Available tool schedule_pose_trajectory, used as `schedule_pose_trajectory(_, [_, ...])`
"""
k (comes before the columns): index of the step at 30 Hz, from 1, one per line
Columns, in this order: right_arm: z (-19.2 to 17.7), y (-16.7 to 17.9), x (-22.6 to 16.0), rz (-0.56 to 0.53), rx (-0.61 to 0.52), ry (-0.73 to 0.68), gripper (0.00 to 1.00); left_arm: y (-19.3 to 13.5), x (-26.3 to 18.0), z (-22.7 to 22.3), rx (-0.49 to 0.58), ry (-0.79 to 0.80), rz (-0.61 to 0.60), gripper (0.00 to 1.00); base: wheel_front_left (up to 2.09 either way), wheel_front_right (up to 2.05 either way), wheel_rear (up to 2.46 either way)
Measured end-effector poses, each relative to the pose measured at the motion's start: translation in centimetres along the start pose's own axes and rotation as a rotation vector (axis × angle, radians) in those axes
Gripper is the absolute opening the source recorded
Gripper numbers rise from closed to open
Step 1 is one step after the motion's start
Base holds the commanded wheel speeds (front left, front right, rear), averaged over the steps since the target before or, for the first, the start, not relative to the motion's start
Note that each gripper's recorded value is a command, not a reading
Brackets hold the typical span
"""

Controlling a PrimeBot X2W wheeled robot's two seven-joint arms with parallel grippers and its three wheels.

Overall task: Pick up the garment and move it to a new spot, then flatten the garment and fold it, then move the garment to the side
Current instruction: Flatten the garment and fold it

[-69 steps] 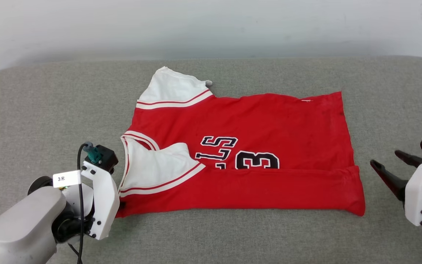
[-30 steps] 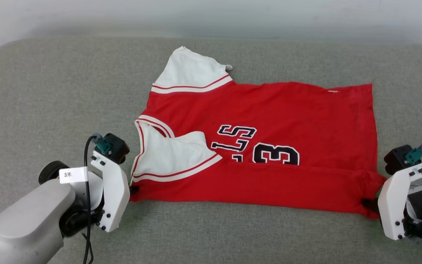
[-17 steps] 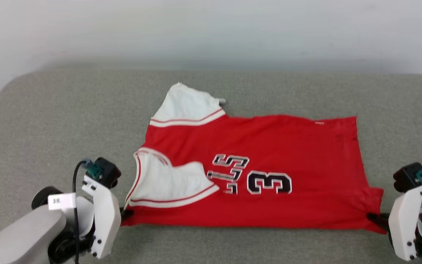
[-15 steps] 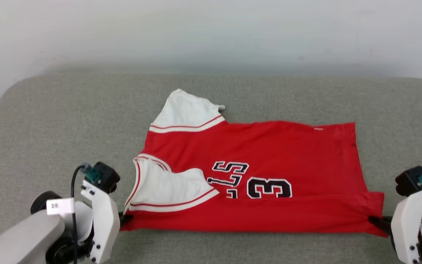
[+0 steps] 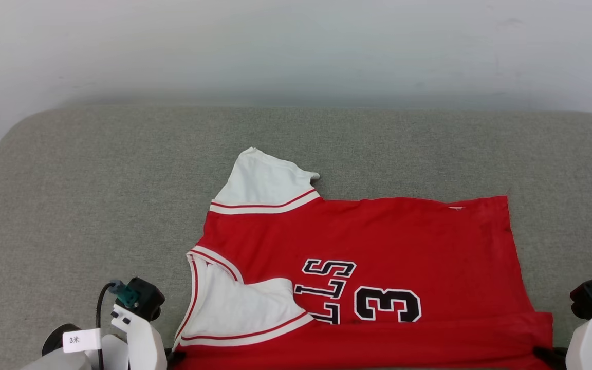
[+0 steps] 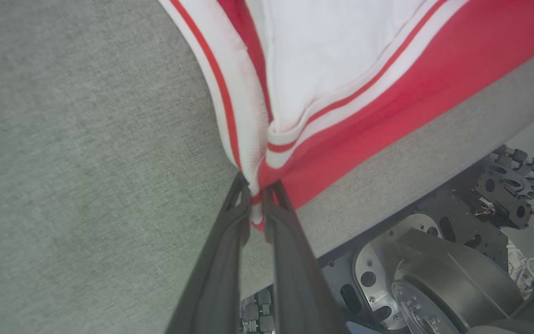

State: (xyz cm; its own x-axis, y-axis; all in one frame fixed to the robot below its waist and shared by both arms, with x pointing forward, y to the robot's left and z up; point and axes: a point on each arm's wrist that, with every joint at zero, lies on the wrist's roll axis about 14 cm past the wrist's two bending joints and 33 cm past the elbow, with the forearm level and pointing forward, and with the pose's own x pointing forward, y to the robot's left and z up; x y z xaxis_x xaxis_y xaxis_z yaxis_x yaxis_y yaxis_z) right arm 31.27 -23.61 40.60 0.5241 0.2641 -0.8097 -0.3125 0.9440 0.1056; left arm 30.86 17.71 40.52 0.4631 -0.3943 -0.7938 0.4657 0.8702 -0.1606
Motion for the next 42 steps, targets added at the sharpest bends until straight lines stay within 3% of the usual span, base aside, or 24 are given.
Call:
schedule_pose_trajectory(9, [-3.4, 0.7, 1.9, -0.001, 0.046, 0.092, 0.0, 0.5, 1.9, -3.2, -0.076, 0.091, 0.0, 0.0, 0.0, 0.0, 0.0])
schedule_pose_trajectory(10, [-3.4, 0.6, 2.0, -0.002, 0.055, 0.083, 0.27, 0.6, 2.0, -3.2, -0.079, 0.085, 0.004, 0.22, 0.0, 0.0, 0.0])
schedule_pose_trajectory(11, [-3.2, 0.7, 2.1, -0.002, 0.058, 0.07, 0.87, 0.7, 2.0, -3.0, -0.079, 0.071, 0.01, 1.0, 0.0, 0.0, 0.0])
schedule_pose_trajectory(12, [-2.9, 0.7, 2.1, -0.004, 0.056, 0.049, 1.0, 0.9, 2.0, -2.8, -0.066, 0.054, 0.021, 1.0, 0.0, 0.0, 0.0])
schedule_pose_trajectory(19, [1.6, 0.7, 0.8, -0.024, 0.051, -0.19, 1.0, 2.4, 0.4, 0.0, -0.011, -0.076, 0.082, 1.0, 0.0, 0.0, 0.0])
schedule_pose_trajectory(27, [8.4, 0.1, -2.5, -0.115, 0.052, -0.607, 1.0, 5.2, -2.9, 9.8, 0.119, -0.408, 0.216, 1.0, 0.0, 0.0, 0.0])
schedule_pose_trajectory(32, [11.0, -0.3, -4.9, -0.194, 0.055, -0.814, 1.0, 5.2, -3.7, 16.0, 0.171, -0.554, 0.223, 1.0, 0.0, 0.0, 0.0])
schedule_pose_trajectory(37, [11.6, 0.0, -5.0, -0.228, 0.098, -0.879, 1.0, 4.8, -2.2, 20.4, 0.192, -0.577, 0.19, 1.0, 0.0, 0.0, 0.0])
schedule_pose_trajectory(42, [11.2, 0.1, -4.0, -0.243, 0.127, -0.87, 1.0, 5.0, 1.1, 23.2, 0.189, -0.477, 0.135, 1.0, 0.0, 0.0, 0.0])
